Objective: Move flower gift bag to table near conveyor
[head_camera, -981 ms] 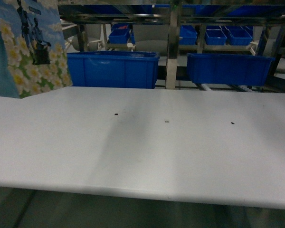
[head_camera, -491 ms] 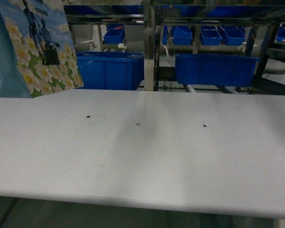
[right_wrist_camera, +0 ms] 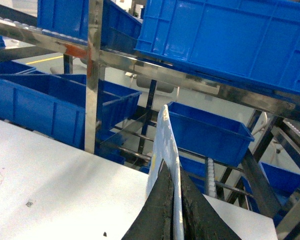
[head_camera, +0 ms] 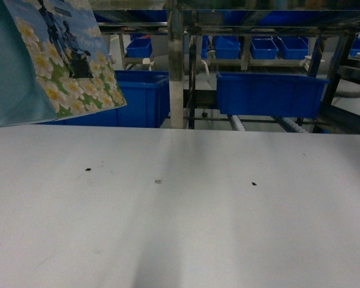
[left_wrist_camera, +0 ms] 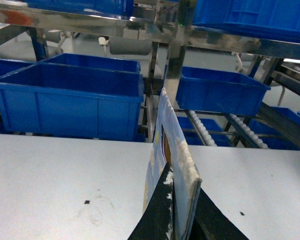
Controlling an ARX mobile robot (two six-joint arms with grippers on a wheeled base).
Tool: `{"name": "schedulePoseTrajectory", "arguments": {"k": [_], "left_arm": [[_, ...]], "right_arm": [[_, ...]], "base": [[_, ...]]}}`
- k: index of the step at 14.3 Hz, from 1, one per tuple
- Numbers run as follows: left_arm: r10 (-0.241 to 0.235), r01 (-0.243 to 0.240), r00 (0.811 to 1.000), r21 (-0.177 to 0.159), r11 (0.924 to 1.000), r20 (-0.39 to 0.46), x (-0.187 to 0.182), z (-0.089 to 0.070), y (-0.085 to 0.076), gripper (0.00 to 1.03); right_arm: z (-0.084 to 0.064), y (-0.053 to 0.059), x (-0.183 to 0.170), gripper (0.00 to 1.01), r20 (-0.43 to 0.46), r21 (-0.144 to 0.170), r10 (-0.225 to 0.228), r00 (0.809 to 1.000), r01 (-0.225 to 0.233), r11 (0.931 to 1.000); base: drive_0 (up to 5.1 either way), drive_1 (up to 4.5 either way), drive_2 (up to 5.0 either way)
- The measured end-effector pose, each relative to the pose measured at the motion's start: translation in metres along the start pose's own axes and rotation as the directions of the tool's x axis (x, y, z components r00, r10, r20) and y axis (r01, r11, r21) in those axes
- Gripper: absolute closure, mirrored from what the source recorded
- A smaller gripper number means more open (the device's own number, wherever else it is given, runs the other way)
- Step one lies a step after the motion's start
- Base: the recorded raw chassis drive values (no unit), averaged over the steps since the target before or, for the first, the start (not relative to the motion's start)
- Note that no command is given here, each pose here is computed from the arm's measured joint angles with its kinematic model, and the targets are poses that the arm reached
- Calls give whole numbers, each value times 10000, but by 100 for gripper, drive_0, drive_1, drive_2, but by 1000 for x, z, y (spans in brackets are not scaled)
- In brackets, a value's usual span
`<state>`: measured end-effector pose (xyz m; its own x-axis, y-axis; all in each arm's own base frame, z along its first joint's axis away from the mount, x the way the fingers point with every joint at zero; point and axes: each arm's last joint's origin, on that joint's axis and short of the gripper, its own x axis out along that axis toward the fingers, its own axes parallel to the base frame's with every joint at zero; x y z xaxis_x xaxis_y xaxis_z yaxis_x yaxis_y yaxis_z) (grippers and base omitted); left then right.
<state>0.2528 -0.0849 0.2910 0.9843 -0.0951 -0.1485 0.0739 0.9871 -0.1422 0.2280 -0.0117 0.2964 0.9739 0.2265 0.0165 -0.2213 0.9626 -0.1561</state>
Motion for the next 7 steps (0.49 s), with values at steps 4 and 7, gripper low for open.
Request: {"name": "schedulePoseTrajectory", "arguments": {"k": [4,7], "left_arm": [[259,-259,9996,-25,9997,61,1,1,4,101],[-91,91,10000,4,10000,-8,0,0,-1,101]], "right_arm": [[0,2,1,99,-5,13,201,9998,-201,9998],[-1,0,0,99,-52,18,20,10000,-19,10000]], "base": [[-19,-19,-19],[-160,57,57]]}}
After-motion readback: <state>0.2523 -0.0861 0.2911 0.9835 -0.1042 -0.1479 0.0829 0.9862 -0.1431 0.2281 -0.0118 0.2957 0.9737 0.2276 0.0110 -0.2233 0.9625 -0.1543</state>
